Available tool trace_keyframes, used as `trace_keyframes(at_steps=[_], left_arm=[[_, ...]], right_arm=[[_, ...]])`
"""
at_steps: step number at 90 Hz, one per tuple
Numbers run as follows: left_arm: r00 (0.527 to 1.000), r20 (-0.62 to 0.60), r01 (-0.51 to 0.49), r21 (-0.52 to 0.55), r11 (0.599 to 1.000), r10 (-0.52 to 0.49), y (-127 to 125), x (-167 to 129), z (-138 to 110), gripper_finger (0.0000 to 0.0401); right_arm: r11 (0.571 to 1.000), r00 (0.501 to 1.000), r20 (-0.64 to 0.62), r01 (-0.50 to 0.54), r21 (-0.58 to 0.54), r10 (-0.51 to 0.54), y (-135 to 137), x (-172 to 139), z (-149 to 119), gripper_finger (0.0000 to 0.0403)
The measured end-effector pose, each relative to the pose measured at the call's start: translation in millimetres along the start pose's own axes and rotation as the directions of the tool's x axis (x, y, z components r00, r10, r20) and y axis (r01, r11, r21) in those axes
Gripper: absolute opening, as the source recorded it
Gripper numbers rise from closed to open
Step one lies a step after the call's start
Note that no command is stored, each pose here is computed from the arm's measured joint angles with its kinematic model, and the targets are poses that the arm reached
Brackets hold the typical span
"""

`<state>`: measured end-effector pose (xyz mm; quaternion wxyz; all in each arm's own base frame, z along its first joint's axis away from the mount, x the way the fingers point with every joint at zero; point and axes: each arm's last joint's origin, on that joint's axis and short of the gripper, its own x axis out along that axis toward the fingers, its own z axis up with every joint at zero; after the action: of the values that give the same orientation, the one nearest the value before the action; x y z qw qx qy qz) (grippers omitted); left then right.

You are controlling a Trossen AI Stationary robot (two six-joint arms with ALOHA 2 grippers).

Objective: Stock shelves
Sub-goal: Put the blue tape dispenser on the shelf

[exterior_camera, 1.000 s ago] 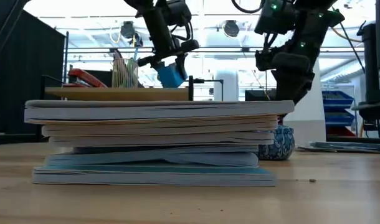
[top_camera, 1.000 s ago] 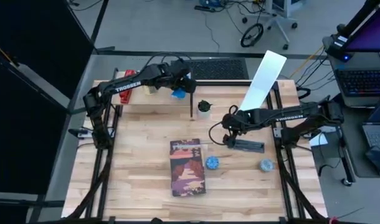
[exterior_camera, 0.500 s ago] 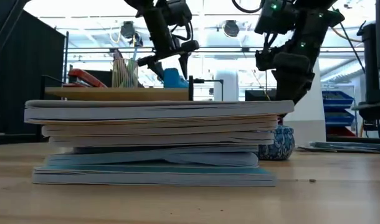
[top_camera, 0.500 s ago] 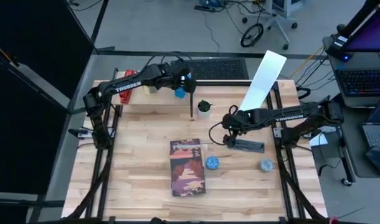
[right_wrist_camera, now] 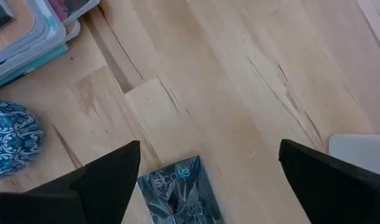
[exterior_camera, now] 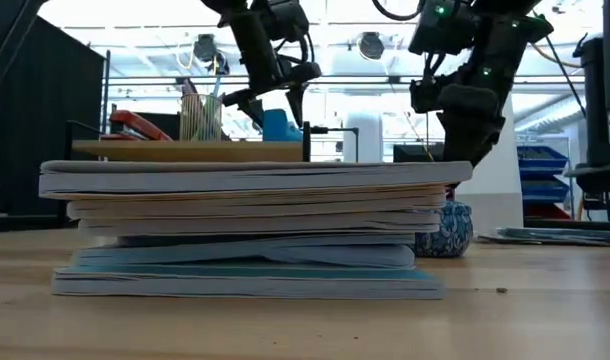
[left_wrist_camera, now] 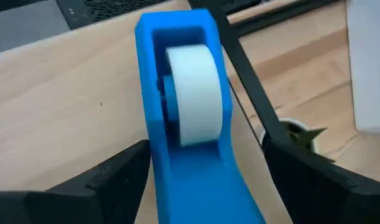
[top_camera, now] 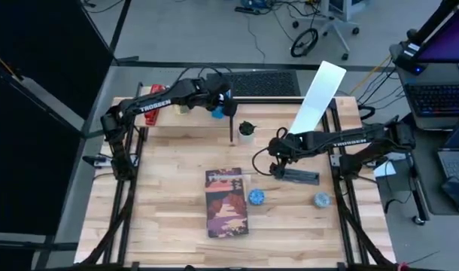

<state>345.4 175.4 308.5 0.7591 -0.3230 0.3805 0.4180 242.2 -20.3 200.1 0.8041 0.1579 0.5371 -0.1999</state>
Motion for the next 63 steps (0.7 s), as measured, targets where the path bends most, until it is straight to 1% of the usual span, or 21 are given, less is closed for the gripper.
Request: trace_keyframes(at_steps=[7,15,24,34,53,63], left_arm=[[1.000,-0.006,-0.003,-0.006,1.000,0.003,1,-4,-1,0.0301],[0.999,-0.030,-0.022,-0.043,0.999,0.021,4,-7,-3,0.0302],[0.998,-0.051,-0.036,-0.041,0.998,0.034,6,-10,-6,0.0302],[0.999,-0.041,-0.022,-0.057,0.998,0.019,2,-12,-8,0.0302],[0.999,-0.039,0.001,-0.034,0.999,-0.002,-8,-14,-14,0.0302],[0.999,-0.019,0.027,-0.030,0.999,-0.027,-14,-15,-15,0.0302]], right_arm=[[1.000,1.000,0.001,0.002,0.000,-0.002,0,0,0,0.0363],[1.000,1.000,0.001,0.002,0.000,-0.002,0,0,0,0.0363],[1.000,1.000,0.001,0.002,0.000,-0.002,0,0,0,0.0363],[1.000,1.000,0.005,0.001,0.001,-0.001,0,0,0,0.0363],[1.000,1.000,0.018,-0.005,0.002,0.005,1,0,2,0.0363],[1.000,1.000,0.023,-0.008,0.003,0.007,1,0,2,0.0363]])
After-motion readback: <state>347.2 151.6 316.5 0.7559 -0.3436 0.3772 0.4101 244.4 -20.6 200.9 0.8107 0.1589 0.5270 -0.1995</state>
